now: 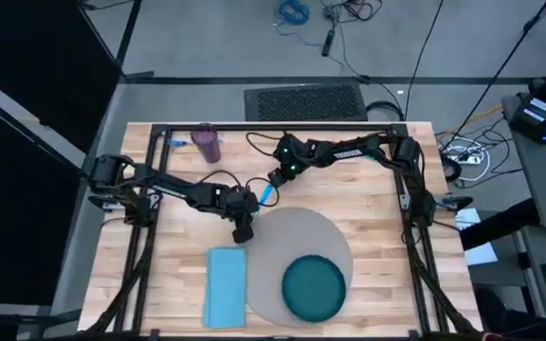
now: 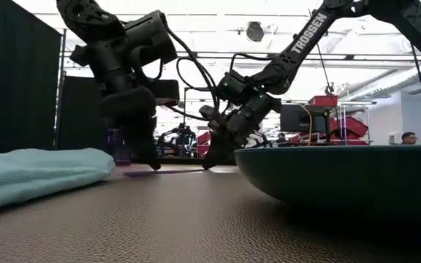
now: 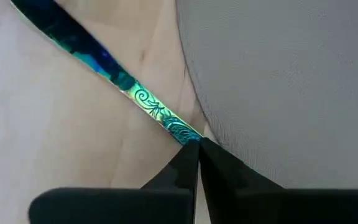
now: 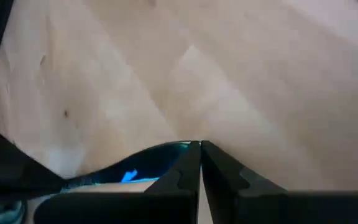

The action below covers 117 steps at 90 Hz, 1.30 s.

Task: Set table place
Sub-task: Move the iridescent knife to the bottom right of the table

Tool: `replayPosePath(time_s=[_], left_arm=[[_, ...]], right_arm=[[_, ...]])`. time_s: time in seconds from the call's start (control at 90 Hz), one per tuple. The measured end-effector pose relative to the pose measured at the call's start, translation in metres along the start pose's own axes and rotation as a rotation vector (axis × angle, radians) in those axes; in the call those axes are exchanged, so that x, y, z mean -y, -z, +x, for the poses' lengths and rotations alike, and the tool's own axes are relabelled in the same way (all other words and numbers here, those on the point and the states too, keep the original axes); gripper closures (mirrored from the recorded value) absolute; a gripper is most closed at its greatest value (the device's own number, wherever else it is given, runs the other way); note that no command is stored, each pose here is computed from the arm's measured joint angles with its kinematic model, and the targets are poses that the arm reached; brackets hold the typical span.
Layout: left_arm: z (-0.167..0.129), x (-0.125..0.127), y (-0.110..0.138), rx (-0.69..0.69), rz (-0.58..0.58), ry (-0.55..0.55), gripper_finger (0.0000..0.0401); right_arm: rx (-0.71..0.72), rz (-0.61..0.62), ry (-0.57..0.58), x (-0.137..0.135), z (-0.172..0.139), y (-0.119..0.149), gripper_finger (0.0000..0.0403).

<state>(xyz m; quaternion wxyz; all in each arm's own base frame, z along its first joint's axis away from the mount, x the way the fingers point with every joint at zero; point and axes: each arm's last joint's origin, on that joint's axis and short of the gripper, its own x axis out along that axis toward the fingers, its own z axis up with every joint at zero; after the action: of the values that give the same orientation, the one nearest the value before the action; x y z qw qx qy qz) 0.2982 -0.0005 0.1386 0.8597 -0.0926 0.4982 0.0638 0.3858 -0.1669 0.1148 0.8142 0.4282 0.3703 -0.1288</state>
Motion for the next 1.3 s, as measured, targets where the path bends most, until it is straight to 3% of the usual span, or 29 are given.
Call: replayPosePath(time_s=[0.289,0.389,0.511,0.678,0.911,1.056,1.3], left_arm=[[0.002,-0.01,-0.009,0.07,-0.025,-0.001,0.0401],[0.0,-0.009,-0.011,0.102,0.015,-0.064,0.0401],[-0.024,0.0,-0.018,0.195,0.072,-0.123,0.0401],[-0.064,0.008,-0.021,0.285,0.075,-0.122,0.0401],[-0.096,0.021,-0.004,0.254,0.108,-0.143,0.0401],[-0.111,0.026,0.008,0.227,0.083,-0.189,0.0401],[-0.121,0.032,0.015,0.263,0.074,-0.194,0.0401]], right_arm=[[0.006,0.064,0.016,0.008,-0.005,-0.005,0.0403],[0.028,0.042,0.046,0.006,-0.009,-0.006,0.0403],[0.098,-0.028,0.048,-0.009,-0.028,-0.014,0.0403],[0.141,-0.116,0.0,-0.046,-0.053,-0.012,0.0403],[0.041,-0.215,-0.059,-0.097,-0.023,0.035,0.0403],[0.02,-0.211,-0.029,-0.101,-0.007,0.05,0.0403],[0.073,-0.199,-0.076,-0.103,0.01,0.05,0.0403]])
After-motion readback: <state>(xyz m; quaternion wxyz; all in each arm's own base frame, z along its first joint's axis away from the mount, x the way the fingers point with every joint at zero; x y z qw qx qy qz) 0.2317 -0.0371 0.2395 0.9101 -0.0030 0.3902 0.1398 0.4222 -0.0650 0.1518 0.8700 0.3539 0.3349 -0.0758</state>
